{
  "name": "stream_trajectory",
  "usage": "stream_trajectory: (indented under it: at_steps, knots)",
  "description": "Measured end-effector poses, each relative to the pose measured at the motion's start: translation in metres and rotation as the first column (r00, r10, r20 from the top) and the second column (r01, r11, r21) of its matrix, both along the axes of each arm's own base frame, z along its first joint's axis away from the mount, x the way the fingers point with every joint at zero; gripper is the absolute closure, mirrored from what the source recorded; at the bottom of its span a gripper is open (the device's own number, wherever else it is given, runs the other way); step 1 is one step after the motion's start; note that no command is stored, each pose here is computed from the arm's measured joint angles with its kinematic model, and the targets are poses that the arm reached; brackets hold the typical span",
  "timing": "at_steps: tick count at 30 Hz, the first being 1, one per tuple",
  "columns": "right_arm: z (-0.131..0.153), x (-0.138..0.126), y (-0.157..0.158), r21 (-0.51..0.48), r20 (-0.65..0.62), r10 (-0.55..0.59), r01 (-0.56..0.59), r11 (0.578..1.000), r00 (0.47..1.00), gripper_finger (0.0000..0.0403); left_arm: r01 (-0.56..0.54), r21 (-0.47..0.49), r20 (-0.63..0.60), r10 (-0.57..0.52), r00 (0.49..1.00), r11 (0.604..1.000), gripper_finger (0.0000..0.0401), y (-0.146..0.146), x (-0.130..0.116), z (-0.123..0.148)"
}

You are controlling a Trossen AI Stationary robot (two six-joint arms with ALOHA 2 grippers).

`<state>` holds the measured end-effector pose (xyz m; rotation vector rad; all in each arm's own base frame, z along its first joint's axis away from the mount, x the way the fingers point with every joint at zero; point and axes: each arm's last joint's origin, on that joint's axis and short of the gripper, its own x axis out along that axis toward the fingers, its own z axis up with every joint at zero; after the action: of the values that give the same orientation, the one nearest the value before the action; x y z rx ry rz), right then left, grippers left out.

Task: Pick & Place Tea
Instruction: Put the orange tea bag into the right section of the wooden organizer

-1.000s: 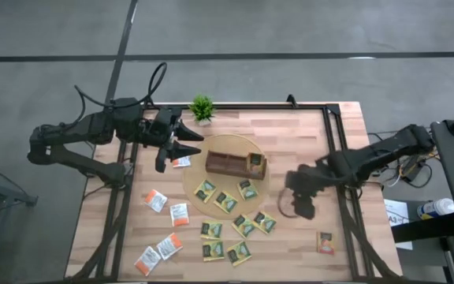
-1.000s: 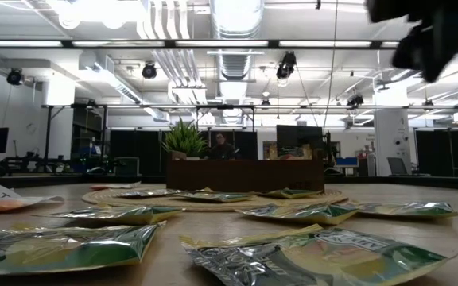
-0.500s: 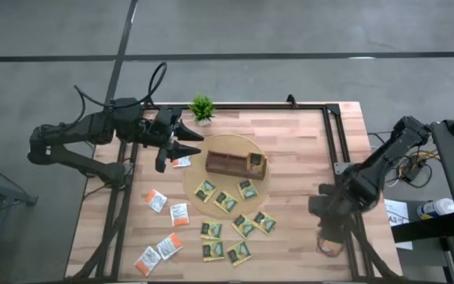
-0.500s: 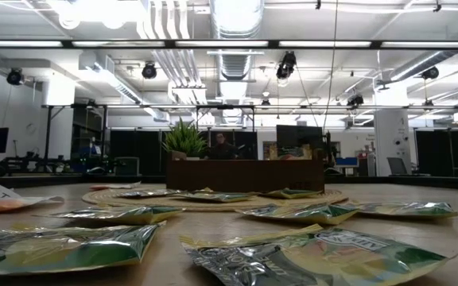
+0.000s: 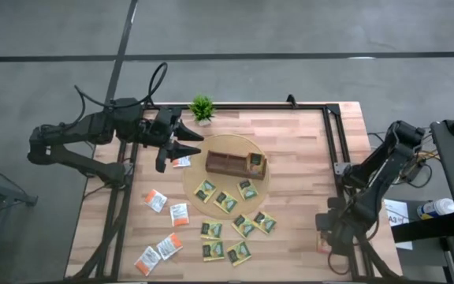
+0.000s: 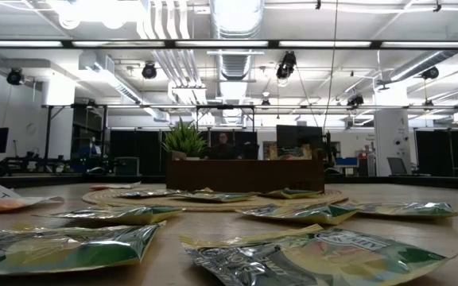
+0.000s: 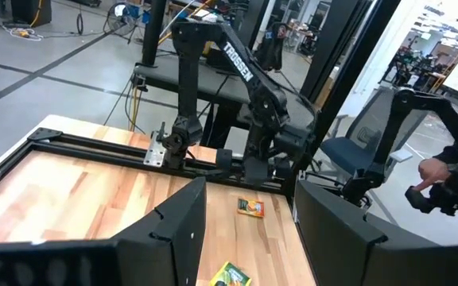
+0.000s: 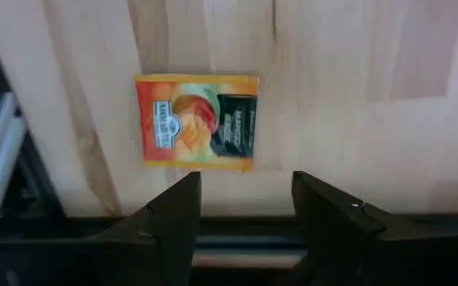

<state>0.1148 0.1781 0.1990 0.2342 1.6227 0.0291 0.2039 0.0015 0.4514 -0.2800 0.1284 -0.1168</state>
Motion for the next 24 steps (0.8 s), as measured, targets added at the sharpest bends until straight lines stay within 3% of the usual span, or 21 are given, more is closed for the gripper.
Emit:
stream_trajectory:
  at_steps: [10,14,24]
  knots:
    - [-0.036,0.010,0.020,-0.017,0.053,0.076,-0.076,0.997,0.996,0.0186,-0.003,-0.024,-0.006,0.003,1.000,1.000,0.0213,0.000,0.000,0.000]
    - [-0.046,0.010,0.023,-0.069,0.055,0.067,-0.064,0.996,0.996,0.0186,-0.004,-0.038,-0.008,0.003,1.000,0.999,0.0213,0.000,0.000,0.000]
    - [-0.066,0.013,0.034,-0.078,0.055,0.048,-0.044,0.996,0.997,0.0186,-0.008,-0.069,-0.009,0.007,1.000,0.998,0.0213,0.000,0.000,0.000]
